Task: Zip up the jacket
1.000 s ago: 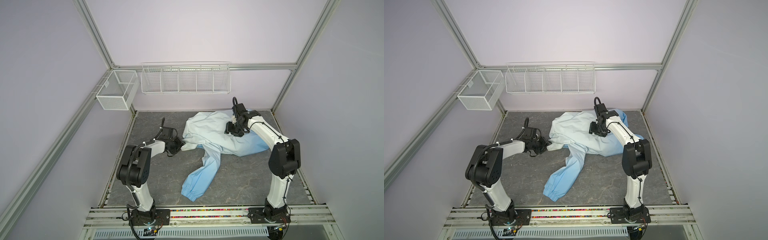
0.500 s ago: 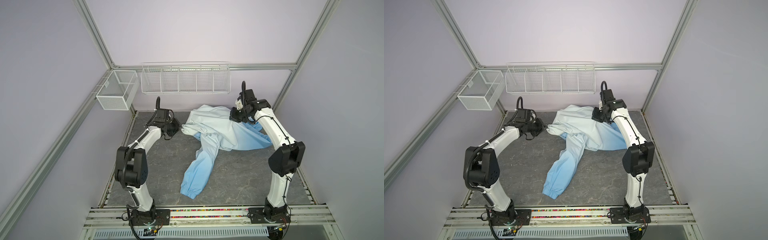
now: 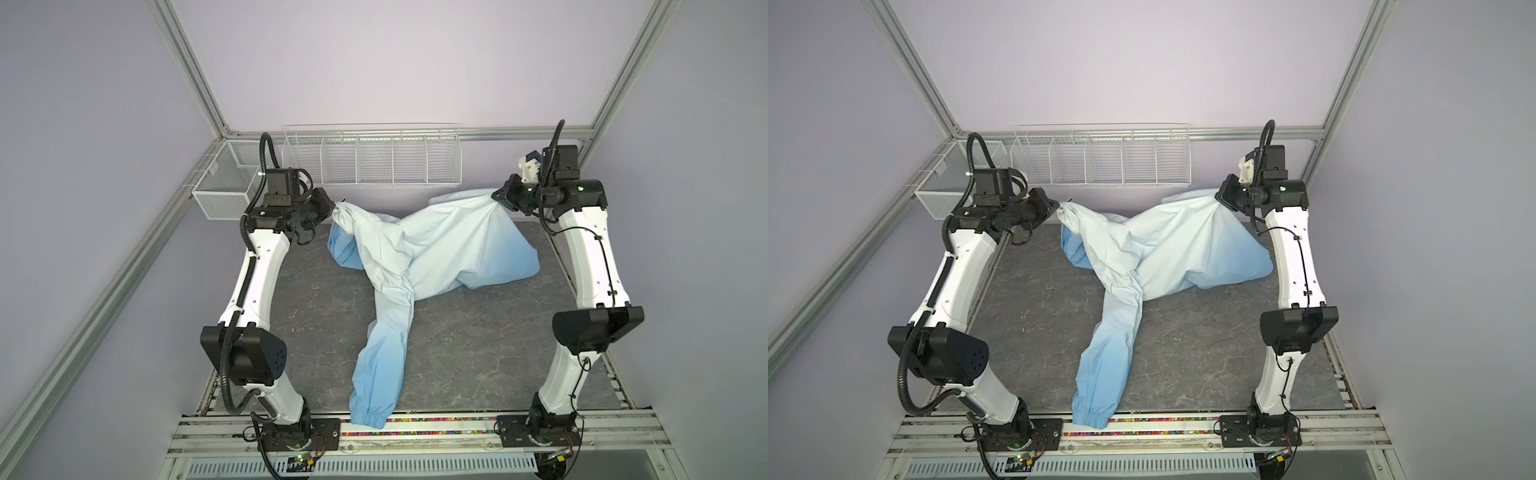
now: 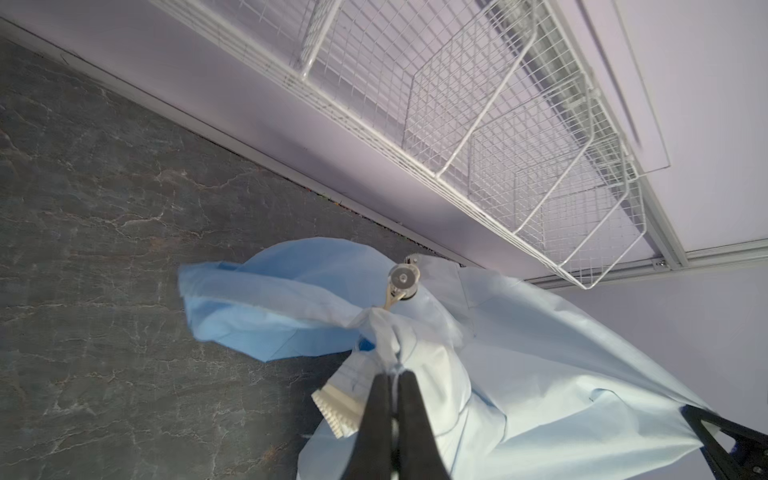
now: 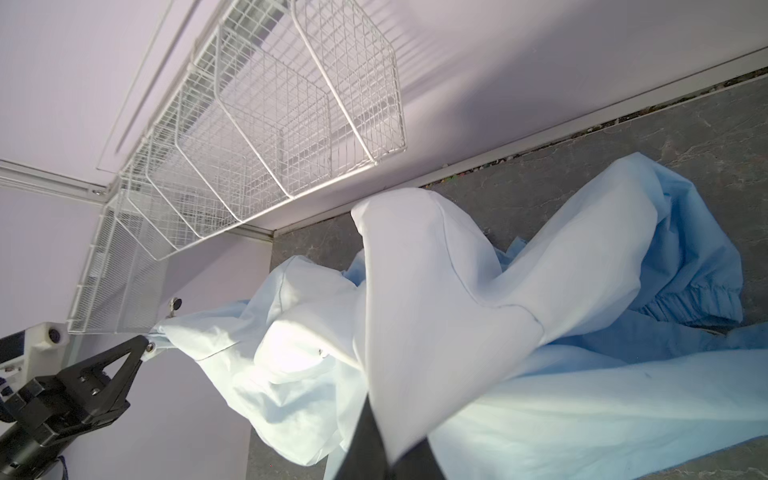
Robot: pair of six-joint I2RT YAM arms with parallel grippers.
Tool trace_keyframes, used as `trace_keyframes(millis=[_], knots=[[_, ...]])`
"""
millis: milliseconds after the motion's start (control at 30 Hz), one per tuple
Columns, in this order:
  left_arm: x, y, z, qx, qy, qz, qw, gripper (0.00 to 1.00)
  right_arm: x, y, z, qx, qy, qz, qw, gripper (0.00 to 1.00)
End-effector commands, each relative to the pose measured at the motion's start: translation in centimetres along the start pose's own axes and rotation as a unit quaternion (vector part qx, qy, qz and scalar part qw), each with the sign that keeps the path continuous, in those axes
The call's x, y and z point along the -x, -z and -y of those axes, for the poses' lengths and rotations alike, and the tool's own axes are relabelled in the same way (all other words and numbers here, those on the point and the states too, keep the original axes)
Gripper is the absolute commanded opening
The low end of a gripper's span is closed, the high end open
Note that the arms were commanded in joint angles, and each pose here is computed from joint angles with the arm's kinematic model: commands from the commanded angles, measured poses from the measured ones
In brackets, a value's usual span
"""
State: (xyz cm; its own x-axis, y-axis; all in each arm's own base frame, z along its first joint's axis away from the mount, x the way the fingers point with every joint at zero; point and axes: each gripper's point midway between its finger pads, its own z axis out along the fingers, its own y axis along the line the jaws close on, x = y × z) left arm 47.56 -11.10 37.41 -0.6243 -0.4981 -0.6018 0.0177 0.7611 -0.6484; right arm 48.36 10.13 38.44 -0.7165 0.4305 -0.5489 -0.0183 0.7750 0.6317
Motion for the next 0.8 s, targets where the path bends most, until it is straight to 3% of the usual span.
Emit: trace_keyframes(millis=[0,200,333,467,567,667,733,767], knots=[[2.7,4.1,1.6,0.003,-0.028,0.05,0.998,0.0,3.3,5.0,-4.3,0.088,0.007,0.069,0.994,0.07],[6.0,8.2,3.5,-0.021,-0.027,0.108,0.994,0.0,5.1,7.5,-4.7,0.116,-0.002,0.099,0.988,0.07],[8.2,11.5,7.5,-0.077,-0.047,0.148,0.985,0.0,6.2,7.3,-3.9,0.123,-0.027,0.106,0.986,0.07],[11.0,16.3,12.4,-0.148,-0.06,0.21,0.965,0.0,6.6,4.9,-3.7,0.148,-0.059,0.082,0.984,0.09],[12.6,19.8,15.5,-0.202,-0.06,0.252,0.945,0.0,5.2,2.7,-3.9,0.152,-0.063,0.049,0.985,0.26],[13.4,22.0,17.5,-0.246,-0.051,0.277,0.927,0.0,2.9,1.4,-4.3,0.129,-0.035,0.023,0.991,0.64],[13.7,22.7,18.1,-0.262,-0.044,0.284,0.921,0.0,1.4,1.3,-4.5,0.103,-0.006,0.015,0.995,0.79],[13.7,22.8,18.2,-0.265,-0.042,0.284,0.92,0.0,0.9,1.4,-4.8,0.099,0.005,0.012,0.995,0.81]])
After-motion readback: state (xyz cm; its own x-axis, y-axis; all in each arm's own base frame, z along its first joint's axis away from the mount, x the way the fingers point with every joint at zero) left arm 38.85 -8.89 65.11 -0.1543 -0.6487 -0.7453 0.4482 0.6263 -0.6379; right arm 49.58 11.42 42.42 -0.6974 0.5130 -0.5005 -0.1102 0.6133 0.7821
